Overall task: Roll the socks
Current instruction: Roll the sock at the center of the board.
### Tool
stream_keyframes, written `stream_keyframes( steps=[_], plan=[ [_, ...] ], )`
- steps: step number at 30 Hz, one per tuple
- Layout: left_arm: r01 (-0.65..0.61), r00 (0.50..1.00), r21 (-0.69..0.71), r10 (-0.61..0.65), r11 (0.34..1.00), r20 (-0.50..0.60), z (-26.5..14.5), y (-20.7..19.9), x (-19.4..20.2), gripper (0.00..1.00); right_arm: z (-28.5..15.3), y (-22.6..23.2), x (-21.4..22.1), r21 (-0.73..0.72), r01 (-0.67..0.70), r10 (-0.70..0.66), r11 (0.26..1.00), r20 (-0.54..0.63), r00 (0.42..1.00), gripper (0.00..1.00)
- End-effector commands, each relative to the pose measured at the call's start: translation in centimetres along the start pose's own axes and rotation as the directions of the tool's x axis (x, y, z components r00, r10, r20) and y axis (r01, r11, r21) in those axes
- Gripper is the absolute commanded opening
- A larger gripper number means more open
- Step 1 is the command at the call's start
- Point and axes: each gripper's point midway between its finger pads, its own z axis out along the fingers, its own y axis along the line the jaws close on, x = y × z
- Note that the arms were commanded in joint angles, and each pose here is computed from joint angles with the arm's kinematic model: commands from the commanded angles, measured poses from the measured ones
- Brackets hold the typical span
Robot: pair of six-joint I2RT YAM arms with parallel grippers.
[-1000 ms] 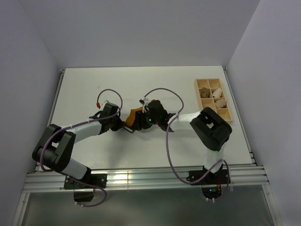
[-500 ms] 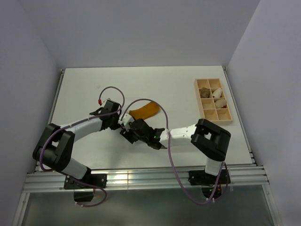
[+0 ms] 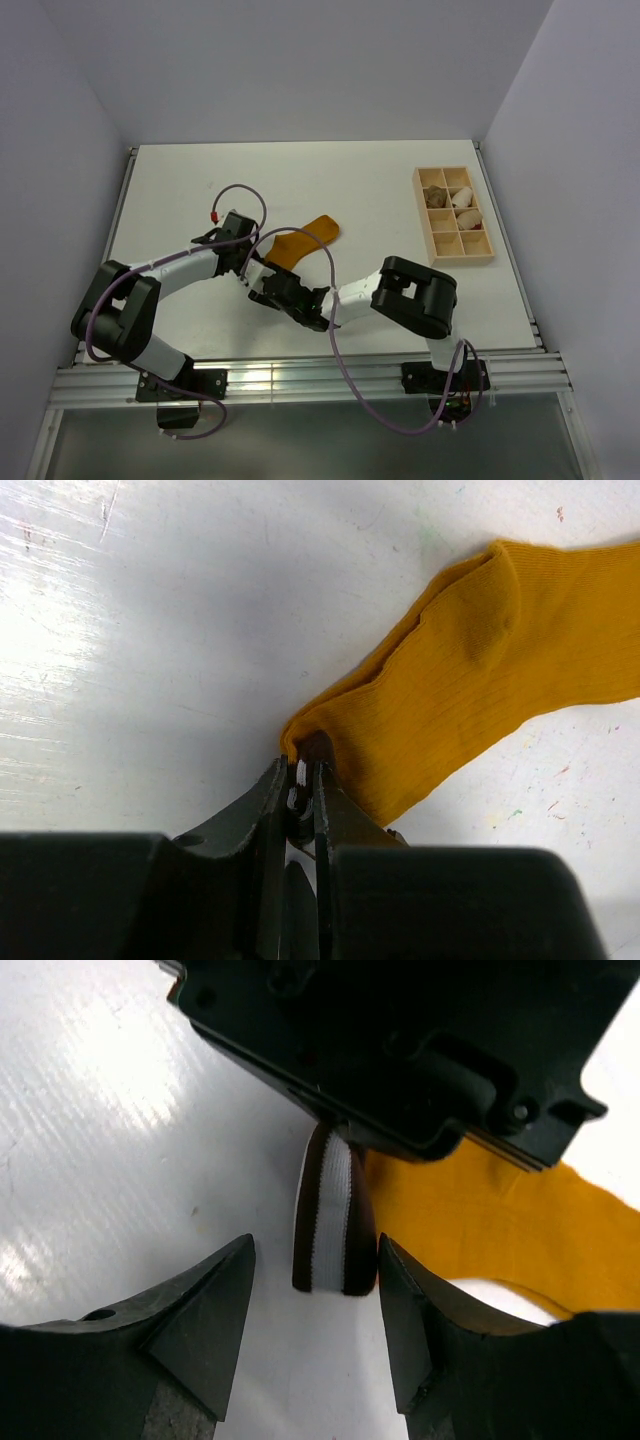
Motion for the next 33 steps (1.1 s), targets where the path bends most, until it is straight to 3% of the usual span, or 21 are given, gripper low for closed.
stream_keyframes(
  steps=[1,6,13,17,21,23,27,33],
  plan=[
    [-0.019,1.000,0.027,0.019,0.999,-0.004,-0.1,-1.1,-0.2,0.04,0.7,-0.8,-1.6,0.074,0.016,-0.019,0.997,0.047,0.999,0.60],
    [-0.014,1.000,0.032,0.014,0.999,-0.008,-0.2,-1.2,-0.1,0.04,0.9,-0.6,-1.0,0.076,0.023,-0.025,0.997,0.033,0.999,0.47],
    [-0.007,1.000,0.038,0.007,0.999,-0.001,-0.3,-1.3,-0.3,0.10,0.7,0.5,-0.1,0.016,0.003,-0.003,1.000,0.003,1.000,0.02],
    [0.012,1.000,0.050,-0.013,0.999,0.020,-0.7,-1.4,-0.6,0.23,0.6,1.6,0.2,-0.053,-0.049,0.048,0.997,-0.021,0.999,0.00],
    [0.037,0.998,0.052,-0.040,0.998,0.054,-1.2,-1.1,-1.0,0.50,0.7,1.7,0.9,-0.132,-0.128,0.120,0.983,-0.067,0.991,0.00],
    [0.052,0.996,0.051,-0.056,0.997,0.077,-1.5,-0.9,-1.4,0.57,0.8,2.4,1.0,-0.206,-0.191,0.176,0.960,-0.089,0.980,0.00],
    [0.092,0.990,0.060,-0.098,0.994,0.104,-2.0,-0.4,-2.0,0.65,0.9,2.2,2.0,-0.294,-0.312,0.277,0.903,-0.157,0.948,0.00],
    [0.175,0.967,0.120,-0.194,0.977,0.164,-3.2,0.8,-3.1,0.70,1.0,1.4,2.8,-0.370,-0.532,0.467,0.762,-0.256,0.847,0.00]
  ],
)
